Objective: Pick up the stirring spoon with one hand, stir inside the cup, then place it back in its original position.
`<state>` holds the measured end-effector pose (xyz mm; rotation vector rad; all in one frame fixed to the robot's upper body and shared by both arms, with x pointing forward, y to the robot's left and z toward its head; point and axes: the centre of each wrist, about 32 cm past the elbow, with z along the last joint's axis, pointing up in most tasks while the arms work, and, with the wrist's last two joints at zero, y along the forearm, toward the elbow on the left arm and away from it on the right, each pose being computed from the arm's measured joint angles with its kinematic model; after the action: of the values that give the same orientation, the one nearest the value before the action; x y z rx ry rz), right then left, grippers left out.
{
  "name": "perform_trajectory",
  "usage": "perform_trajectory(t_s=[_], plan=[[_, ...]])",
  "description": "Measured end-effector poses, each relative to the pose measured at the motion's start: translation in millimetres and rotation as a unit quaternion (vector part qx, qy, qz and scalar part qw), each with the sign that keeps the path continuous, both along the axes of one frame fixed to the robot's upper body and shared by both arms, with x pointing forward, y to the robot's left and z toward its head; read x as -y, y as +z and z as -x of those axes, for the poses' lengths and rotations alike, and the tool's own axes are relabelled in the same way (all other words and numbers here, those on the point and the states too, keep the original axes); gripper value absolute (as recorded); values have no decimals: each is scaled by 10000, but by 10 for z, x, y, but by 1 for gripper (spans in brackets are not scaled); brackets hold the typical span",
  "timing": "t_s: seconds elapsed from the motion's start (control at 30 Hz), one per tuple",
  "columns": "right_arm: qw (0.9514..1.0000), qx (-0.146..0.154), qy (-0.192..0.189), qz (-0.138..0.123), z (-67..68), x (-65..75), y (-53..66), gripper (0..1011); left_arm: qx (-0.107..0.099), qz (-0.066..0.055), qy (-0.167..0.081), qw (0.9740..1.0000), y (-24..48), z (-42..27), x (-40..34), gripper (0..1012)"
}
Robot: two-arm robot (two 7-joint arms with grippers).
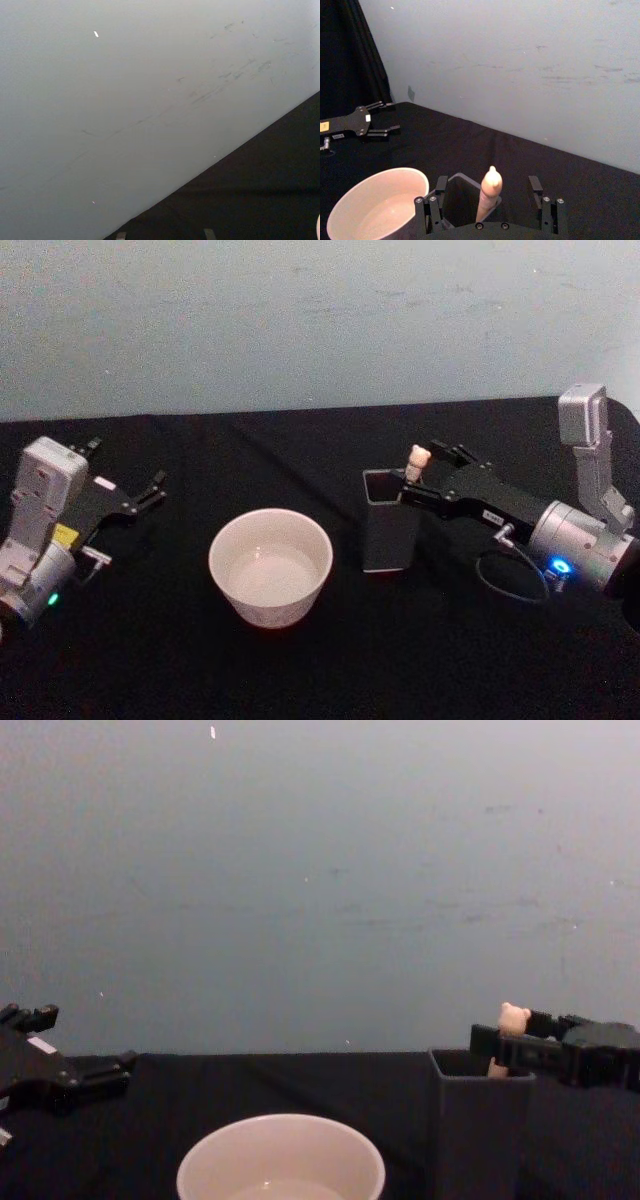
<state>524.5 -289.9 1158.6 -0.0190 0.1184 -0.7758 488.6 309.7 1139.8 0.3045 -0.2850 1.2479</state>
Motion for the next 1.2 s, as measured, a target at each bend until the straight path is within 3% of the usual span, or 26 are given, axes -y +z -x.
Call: perform_trajectory(t_s=[0.73,0.97,1.2], plan=[[9998,108,146,-4,-55,-25,-29,997,0,0,0,10000,0,0,0,1001],[9998,106,140,-10,-53,-23,-28,859,0,0,0,10000,0,0,0,1001],[9999,102,134,-13,-52,-20,-28,648,0,0,0,10000,0,0,0,1001]])
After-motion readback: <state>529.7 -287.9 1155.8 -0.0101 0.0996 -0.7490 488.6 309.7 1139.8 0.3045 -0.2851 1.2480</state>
